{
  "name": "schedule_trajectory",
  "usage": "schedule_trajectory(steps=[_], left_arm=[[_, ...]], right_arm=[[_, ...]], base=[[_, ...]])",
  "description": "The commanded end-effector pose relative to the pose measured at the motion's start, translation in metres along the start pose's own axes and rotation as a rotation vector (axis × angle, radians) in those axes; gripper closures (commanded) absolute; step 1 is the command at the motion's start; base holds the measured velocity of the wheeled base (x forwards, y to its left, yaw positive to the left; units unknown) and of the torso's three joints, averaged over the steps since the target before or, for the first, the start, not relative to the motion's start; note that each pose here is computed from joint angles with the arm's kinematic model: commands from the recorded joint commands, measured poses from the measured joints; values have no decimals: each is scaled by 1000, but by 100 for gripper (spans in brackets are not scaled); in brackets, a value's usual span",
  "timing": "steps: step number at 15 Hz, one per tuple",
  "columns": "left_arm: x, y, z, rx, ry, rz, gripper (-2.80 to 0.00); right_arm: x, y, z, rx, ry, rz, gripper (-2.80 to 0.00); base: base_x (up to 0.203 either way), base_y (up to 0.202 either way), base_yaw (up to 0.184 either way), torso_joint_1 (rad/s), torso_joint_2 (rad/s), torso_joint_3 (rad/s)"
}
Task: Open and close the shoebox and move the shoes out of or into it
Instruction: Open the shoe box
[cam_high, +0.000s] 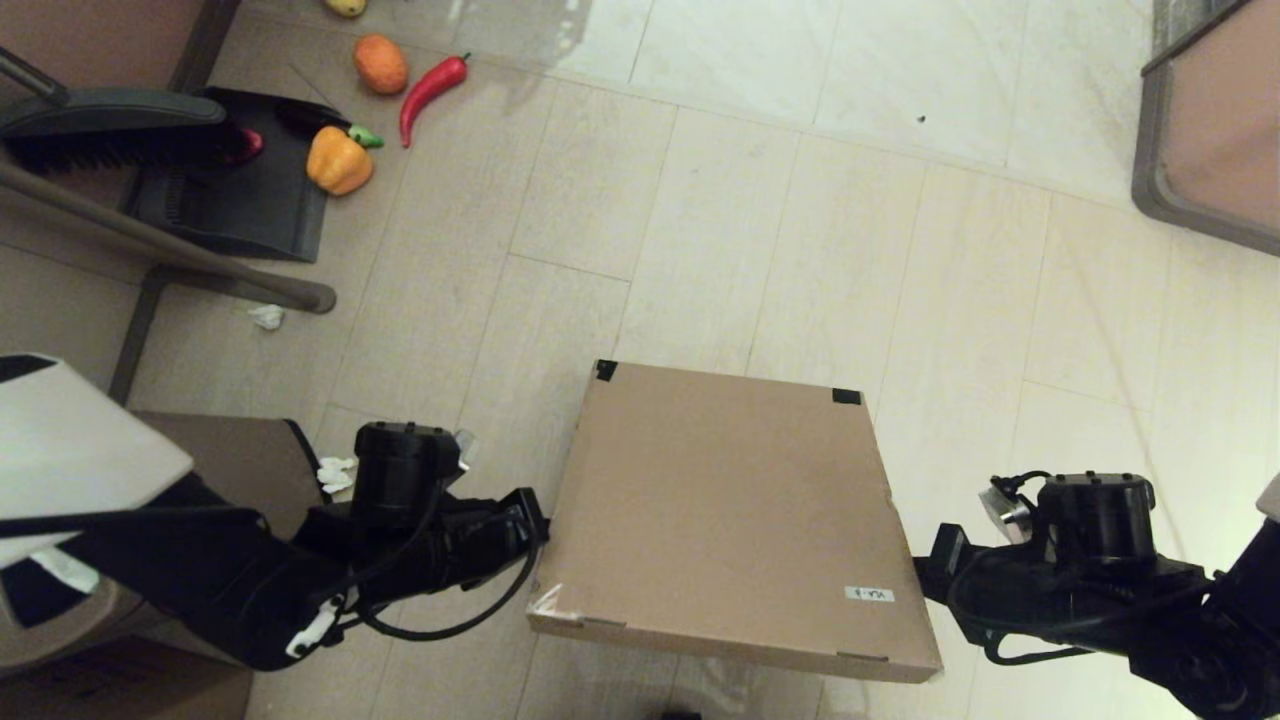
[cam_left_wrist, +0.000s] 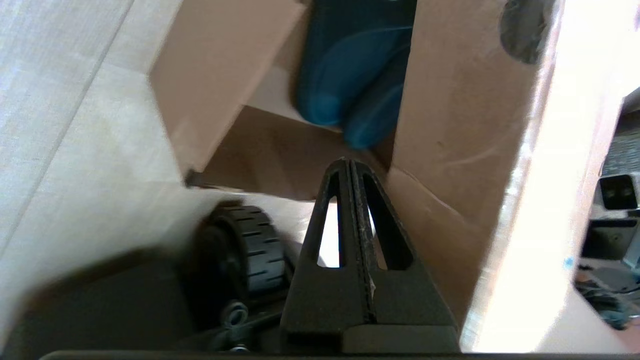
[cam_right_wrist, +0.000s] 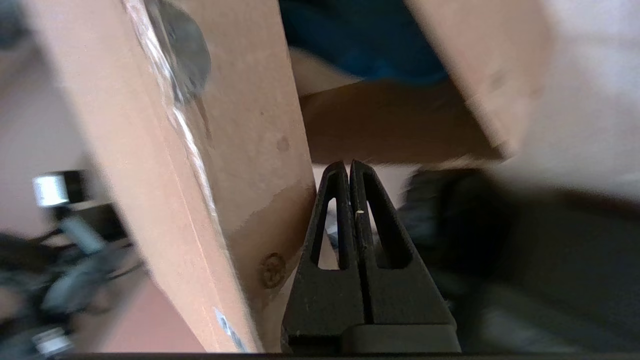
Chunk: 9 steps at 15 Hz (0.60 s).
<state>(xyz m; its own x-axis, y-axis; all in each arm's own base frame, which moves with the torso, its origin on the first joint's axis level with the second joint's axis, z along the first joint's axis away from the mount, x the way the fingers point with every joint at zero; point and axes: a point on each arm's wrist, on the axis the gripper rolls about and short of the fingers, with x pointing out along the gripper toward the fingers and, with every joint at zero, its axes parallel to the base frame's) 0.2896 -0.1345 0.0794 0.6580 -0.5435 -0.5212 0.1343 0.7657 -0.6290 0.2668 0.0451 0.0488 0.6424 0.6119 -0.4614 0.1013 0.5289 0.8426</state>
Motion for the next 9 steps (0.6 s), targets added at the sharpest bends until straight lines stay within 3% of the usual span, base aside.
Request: schedule_trajectory(steps=[1, 5, 9], left_arm=[[-6, -9, 1, -3, -14, -27, 0], [-17, -29, -3, -54, -6, -47, 0], [-31, -40, -1, -85, -20, -63, 0]], right_arm=[[-10, 11, 0, 16, -3, 52, 0], [-20, 24, 1, 97, 5, 115, 0], [-35, 43, 6, 258, -28, 207, 0]], base=[[0, 0, 0, 0, 0, 0], [0, 0, 0, 0, 0, 0], [0, 0, 0, 0, 0, 0]])
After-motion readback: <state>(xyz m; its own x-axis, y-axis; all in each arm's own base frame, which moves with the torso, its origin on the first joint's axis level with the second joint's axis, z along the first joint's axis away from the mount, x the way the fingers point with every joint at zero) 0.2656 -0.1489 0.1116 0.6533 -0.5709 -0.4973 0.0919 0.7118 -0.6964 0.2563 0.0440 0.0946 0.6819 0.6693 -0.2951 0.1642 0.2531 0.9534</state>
